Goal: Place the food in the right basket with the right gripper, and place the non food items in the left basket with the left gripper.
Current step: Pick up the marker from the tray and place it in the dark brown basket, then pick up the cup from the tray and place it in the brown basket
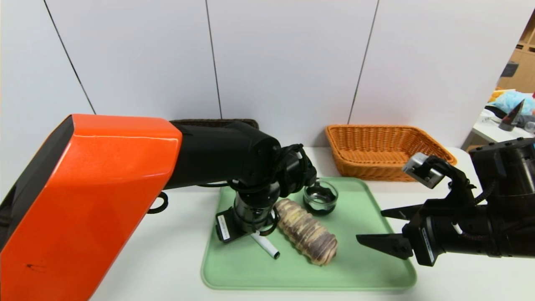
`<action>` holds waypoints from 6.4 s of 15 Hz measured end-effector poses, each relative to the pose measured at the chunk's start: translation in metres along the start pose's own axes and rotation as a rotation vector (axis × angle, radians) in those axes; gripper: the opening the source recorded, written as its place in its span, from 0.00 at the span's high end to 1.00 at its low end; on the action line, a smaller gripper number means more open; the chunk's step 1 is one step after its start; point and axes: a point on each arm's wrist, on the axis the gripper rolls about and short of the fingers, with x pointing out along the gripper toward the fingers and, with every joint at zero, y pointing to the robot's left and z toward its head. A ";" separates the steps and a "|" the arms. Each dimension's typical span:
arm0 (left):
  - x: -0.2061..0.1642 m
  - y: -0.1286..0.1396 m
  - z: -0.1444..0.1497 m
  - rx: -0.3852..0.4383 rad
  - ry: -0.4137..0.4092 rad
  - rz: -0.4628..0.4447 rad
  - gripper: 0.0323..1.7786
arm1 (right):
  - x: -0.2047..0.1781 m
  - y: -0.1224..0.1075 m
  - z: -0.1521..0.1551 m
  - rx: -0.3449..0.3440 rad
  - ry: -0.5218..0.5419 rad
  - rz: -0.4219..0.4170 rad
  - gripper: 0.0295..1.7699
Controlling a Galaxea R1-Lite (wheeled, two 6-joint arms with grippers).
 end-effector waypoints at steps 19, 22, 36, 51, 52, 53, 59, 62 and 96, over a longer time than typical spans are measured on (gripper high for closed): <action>-0.037 0.013 0.020 -0.023 -0.059 -0.081 0.92 | -0.004 0.002 -0.002 -0.001 -0.007 0.000 0.04; -0.062 0.025 0.047 -0.053 -0.105 -0.153 0.92 | -0.004 0.002 -0.003 0.001 -0.003 0.002 0.04; -0.074 0.075 0.153 -0.096 -0.322 -0.300 0.92 | -0.002 0.001 -0.012 0.006 0.005 -0.003 0.04; -0.069 0.088 0.186 -0.311 -0.301 -0.466 0.92 | -0.006 0.002 -0.017 0.007 0.002 -0.005 0.04; -0.068 0.087 0.188 -0.315 -0.305 -0.478 0.92 | -0.006 0.002 -0.018 0.007 0.004 -0.005 0.04; -0.065 0.086 0.189 -0.314 -0.298 -0.486 0.92 | -0.006 0.002 -0.019 0.007 0.006 -0.004 0.04; -0.035 0.078 0.200 -0.329 -0.292 -0.474 0.92 | -0.005 0.003 -0.023 0.009 0.020 0.001 0.04; -0.024 0.078 0.205 -0.328 -0.269 -0.491 0.92 | -0.005 0.003 -0.024 0.010 0.022 0.003 0.04; 0.007 0.075 0.222 -0.338 -0.313 -0.500 0.31 | -0.004 0.003 -0.026 0.014 0.032 0.007 0.04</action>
